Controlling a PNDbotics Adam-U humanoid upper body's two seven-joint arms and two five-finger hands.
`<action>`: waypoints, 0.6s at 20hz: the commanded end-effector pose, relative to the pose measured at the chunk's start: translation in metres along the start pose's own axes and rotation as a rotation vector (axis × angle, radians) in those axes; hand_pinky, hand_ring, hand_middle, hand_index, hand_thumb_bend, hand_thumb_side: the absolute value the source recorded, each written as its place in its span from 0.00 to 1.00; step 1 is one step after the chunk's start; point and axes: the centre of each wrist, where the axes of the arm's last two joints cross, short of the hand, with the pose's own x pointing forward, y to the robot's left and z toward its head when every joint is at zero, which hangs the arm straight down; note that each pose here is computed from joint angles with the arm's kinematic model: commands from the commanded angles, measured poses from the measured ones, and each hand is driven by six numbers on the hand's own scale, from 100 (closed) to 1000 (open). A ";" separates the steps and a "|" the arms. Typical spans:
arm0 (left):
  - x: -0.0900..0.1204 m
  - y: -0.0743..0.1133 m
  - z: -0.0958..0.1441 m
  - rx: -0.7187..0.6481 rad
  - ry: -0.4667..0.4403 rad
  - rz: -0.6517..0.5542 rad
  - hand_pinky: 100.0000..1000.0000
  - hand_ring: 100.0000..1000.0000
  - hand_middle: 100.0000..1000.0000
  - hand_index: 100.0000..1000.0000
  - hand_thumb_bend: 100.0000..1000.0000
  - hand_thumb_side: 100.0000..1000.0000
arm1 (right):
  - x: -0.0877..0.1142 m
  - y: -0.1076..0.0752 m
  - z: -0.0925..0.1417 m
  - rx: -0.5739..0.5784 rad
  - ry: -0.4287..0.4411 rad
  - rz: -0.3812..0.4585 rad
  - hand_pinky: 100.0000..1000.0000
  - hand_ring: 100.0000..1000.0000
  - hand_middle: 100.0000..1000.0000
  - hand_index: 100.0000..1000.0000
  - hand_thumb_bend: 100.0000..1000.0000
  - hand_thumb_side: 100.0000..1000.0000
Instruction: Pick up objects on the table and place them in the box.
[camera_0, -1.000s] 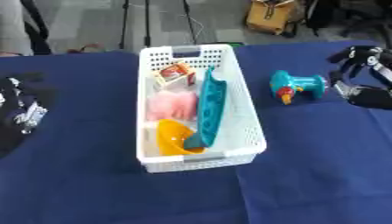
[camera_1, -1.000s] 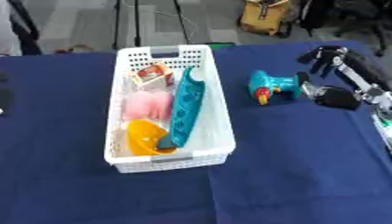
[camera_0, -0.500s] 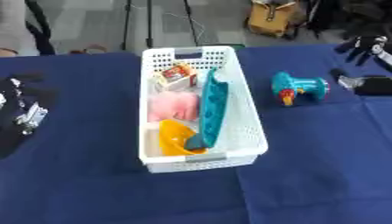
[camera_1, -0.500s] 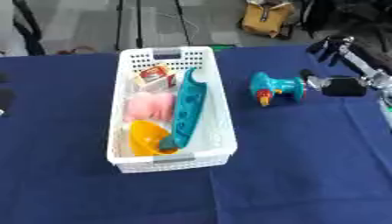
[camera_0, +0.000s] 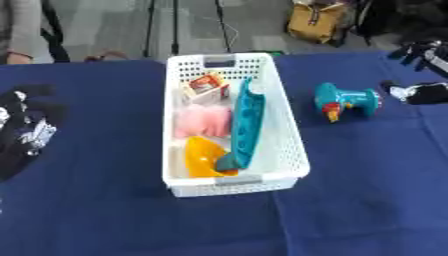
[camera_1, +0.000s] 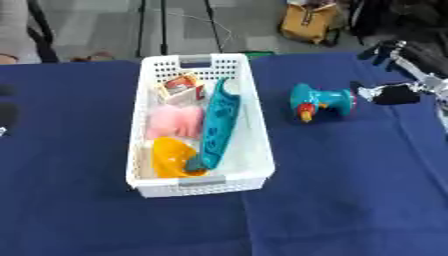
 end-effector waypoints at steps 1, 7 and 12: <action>0.007 0.004 -0.005 0.000 -0.032 -0.006 0.42 0.66 0.73 0.81 0.54 0.83 | -0.003 -0.017 -0.009 0.008 0.039 0.035 0.58 0.73 0.75 0.81 0.31 0.37; 0.009 0.003 -0.006 -0.005 -0.038 -0.002 0.42 0.66 0.73 0.81 0.54 0.83 | -0.004 -0.009 -0.024 0.048 0.047 0.038 0.59 0.73 0.75 0.81 0.31 0.36; 0.010 0.001 -0.006 -0.011 -0.043 0.003 0.42 0.66 0.73 0.81 0.54 0.83 | -0.001 -0.002 -0.032 0.063 0.042 0.044 0.59 0.73 0.74 0.81 0.31 0.36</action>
